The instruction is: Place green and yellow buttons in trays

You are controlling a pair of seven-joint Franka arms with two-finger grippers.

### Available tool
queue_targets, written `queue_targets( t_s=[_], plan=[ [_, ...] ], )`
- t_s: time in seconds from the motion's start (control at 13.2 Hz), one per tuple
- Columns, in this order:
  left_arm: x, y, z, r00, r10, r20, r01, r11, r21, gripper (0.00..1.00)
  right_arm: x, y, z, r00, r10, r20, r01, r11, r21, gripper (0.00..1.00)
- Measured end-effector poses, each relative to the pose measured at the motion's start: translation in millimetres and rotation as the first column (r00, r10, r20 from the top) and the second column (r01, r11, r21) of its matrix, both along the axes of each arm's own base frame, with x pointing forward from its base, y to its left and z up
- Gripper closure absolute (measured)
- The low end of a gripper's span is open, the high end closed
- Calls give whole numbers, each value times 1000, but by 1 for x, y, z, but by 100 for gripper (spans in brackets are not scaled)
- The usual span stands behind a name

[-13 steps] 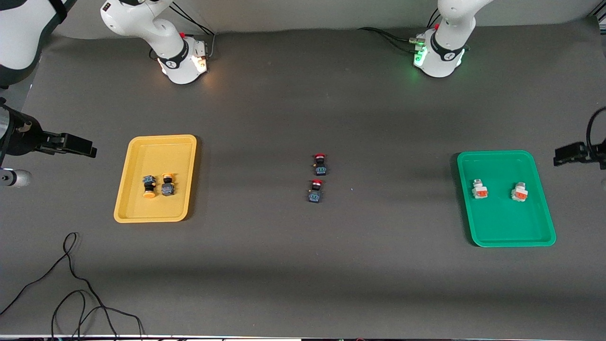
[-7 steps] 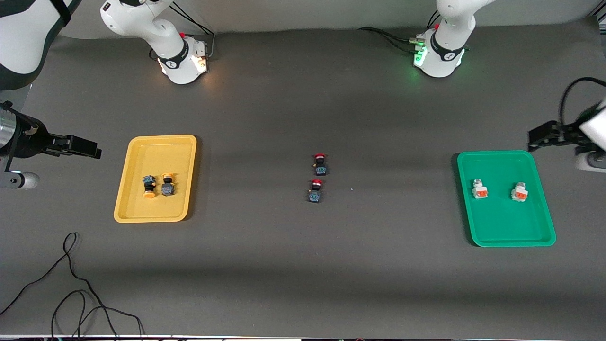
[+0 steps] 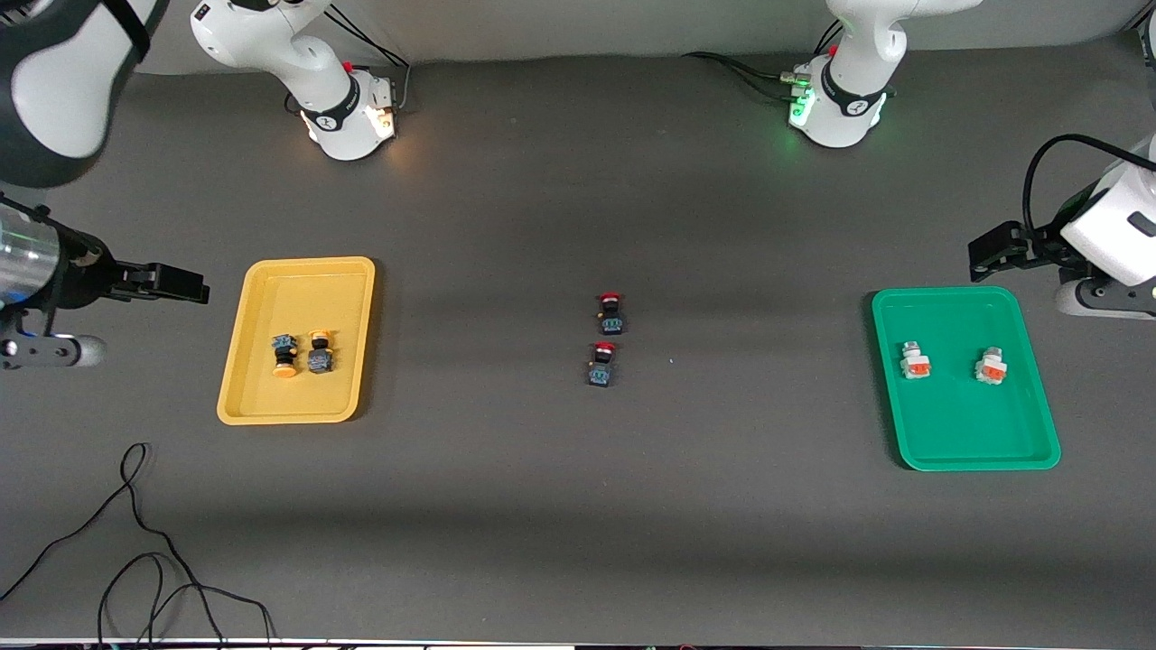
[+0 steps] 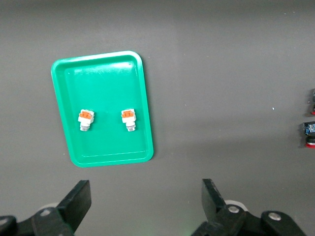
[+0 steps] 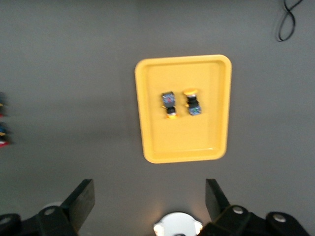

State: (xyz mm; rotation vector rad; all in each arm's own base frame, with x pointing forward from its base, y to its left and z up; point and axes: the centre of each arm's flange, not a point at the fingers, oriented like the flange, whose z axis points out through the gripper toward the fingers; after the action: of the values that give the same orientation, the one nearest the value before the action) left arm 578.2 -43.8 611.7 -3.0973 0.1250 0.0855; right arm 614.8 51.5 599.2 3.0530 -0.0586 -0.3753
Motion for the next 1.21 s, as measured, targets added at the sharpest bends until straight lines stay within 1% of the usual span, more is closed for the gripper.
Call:
queue_targets(
  t_s=[0.08, 0.15, 0.23, 0.38, 0.45, 0.61, 0.83, 0.99, 1.21],
  plan=[
    [0, 0, -1, 1000, 2, -1, -2, 1000, 2, 0, 1, 3, -6, 999, 32, -23, -33, 999, -27, 0],
    [0, 0, -2, 1000, 3, -3, -3, 1000, 3, 0, 1, 6, -8, 998, 48, -30, -49, 998, -42, 0],
    [0, 0, -3, 1000, 3, -4, -3, 1000, 4, 0, 1, 9, -6, 999, 46, -23, -47, 998, -39, 0],
    [-1, 3, -8, 1000, 9, 9, -9, 1000, 3, 0, -4, 8, 4, 1000, 28, -8, -28, 1000, -1, 0],
    [-4, 5, -9, 1000, 12, 12, -12, 1000, 2, 0, -6, 3, 9, 1000, 29, -4, -29, 1000, 7, 0],
    [-9, 8, -9, 1000, 16, 20, -16, 1000, 1, 0, -13, -4, 11, 999, 46, 9, -46, 999, 3, 0],
    [-9, 9, -5, 999, 18, 38, -18, 1000, -4, 0, -30, -2, 6, 997, 69, 32, -69, 998, 5, 0],
    [-9, 10, -6, 999, 25, 35, -24, 999, -24, 0, -40, -4, 5, 996, 73, 46, -74, 997, 16, 0],
    [-10, 9, -5, 999, 27, 36, -25, 999, -34, 0, -57, -11, 1, 993, 71, 91, -74, 997, 27, 0]
  ],
)
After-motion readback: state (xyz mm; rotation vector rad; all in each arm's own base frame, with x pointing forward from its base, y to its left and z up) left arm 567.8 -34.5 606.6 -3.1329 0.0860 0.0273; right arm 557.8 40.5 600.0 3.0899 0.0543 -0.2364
